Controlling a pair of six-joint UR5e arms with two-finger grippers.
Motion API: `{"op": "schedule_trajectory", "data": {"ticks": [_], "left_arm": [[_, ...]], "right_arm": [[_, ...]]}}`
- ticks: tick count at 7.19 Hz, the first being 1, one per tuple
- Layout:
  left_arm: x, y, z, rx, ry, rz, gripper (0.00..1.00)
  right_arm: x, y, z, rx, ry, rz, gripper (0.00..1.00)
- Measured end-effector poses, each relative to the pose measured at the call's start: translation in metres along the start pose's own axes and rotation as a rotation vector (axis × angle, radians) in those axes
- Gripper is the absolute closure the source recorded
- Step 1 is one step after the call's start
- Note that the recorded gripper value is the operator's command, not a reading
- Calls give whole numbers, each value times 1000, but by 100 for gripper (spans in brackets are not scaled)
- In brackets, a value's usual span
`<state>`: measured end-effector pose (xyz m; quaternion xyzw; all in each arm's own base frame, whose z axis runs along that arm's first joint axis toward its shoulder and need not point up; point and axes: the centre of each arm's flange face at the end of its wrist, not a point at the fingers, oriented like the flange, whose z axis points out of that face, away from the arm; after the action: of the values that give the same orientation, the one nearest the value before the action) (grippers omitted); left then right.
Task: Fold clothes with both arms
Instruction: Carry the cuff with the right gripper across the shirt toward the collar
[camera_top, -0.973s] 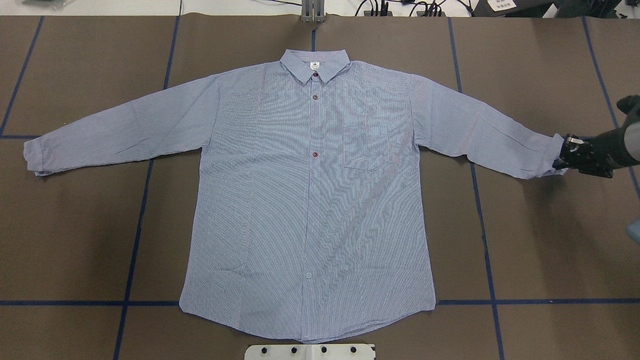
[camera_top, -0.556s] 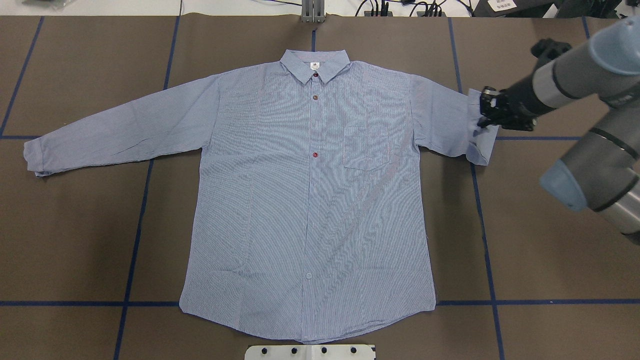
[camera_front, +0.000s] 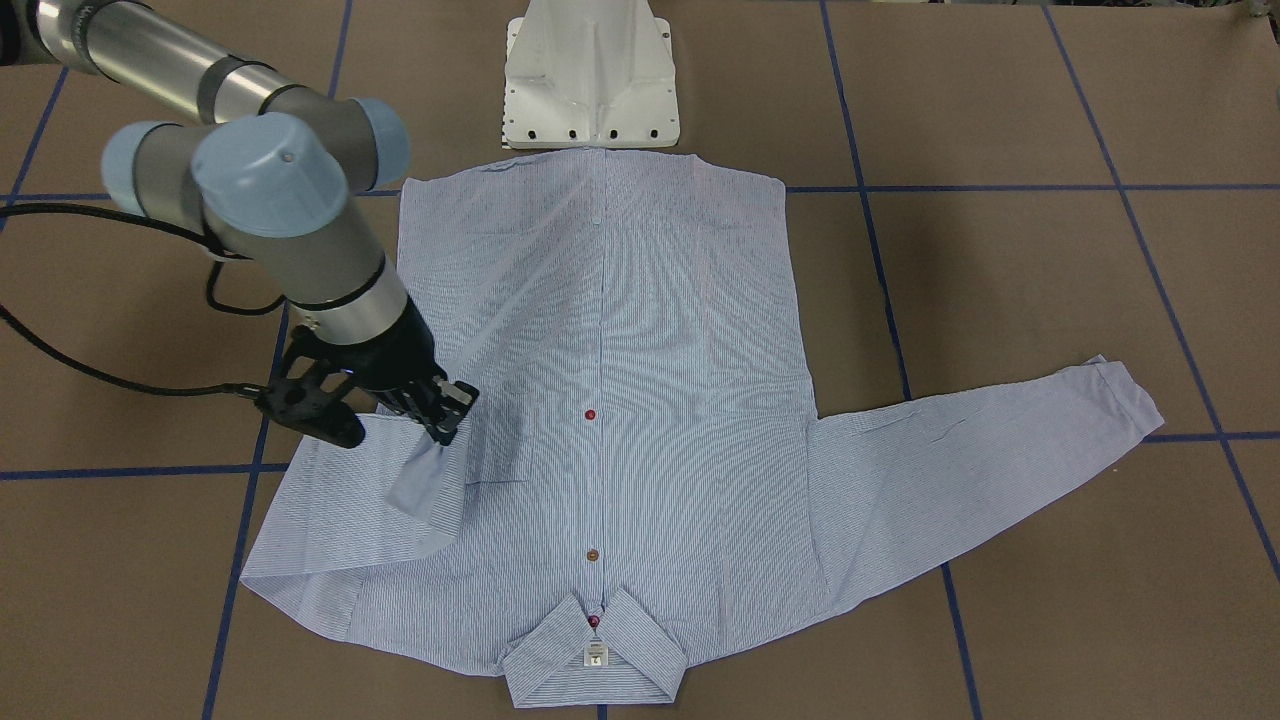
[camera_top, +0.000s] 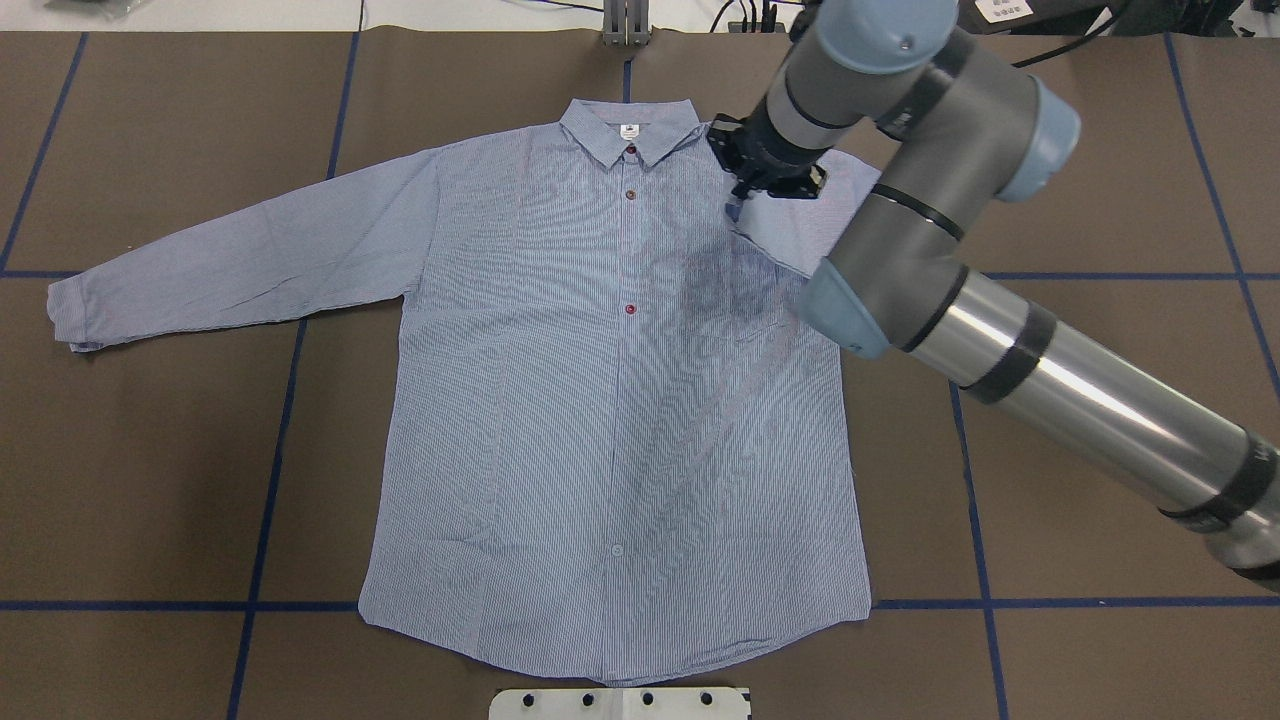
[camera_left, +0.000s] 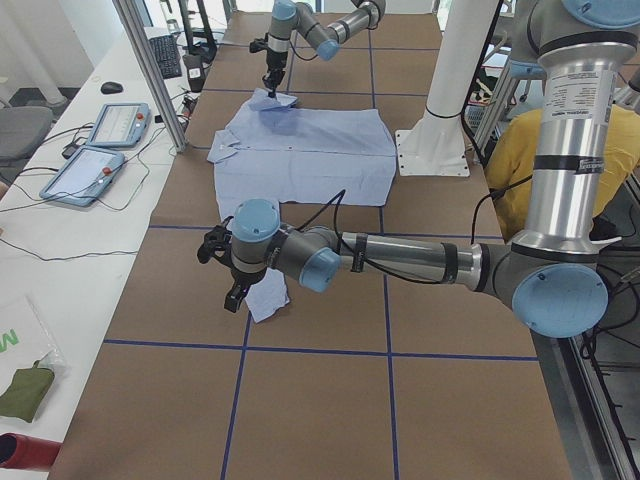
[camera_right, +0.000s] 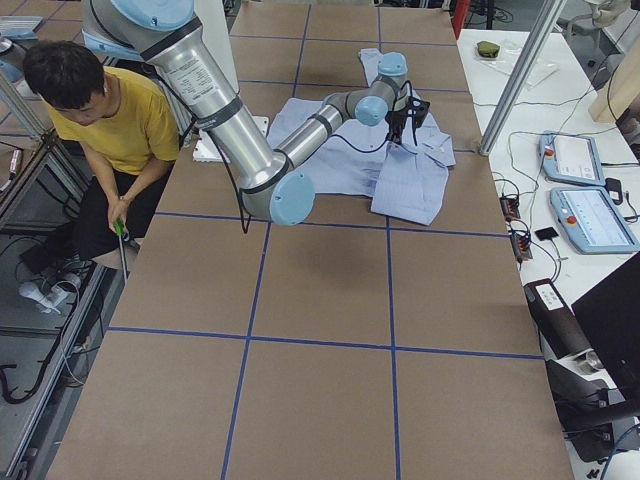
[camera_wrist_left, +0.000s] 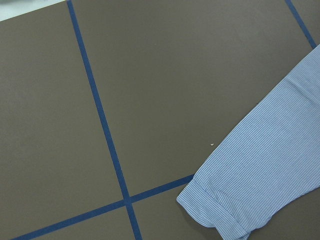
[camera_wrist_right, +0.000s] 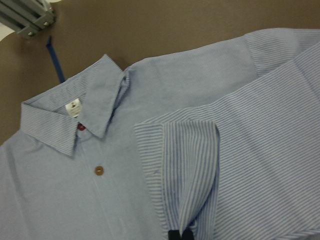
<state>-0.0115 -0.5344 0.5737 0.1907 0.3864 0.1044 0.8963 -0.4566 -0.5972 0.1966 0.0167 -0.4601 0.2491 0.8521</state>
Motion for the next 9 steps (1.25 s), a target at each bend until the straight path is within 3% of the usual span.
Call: {"op": "schedule_trajectory", "data": {"ticks": [3,7,8,9], "left_arm": [[1,0,1,-1,1,2,0],[1,1,0,-1,7,0,0],[1,1,0,-1,8,0,0],[1,1,1,-2,8,1,0]], "right_arm": [[-93,37,20,12,-87,32,100],[-115,80,33,31,-106,15,100],[-118,88,35,33,-108,9,91],[-120,94,37,36,-108,8,61]]}}
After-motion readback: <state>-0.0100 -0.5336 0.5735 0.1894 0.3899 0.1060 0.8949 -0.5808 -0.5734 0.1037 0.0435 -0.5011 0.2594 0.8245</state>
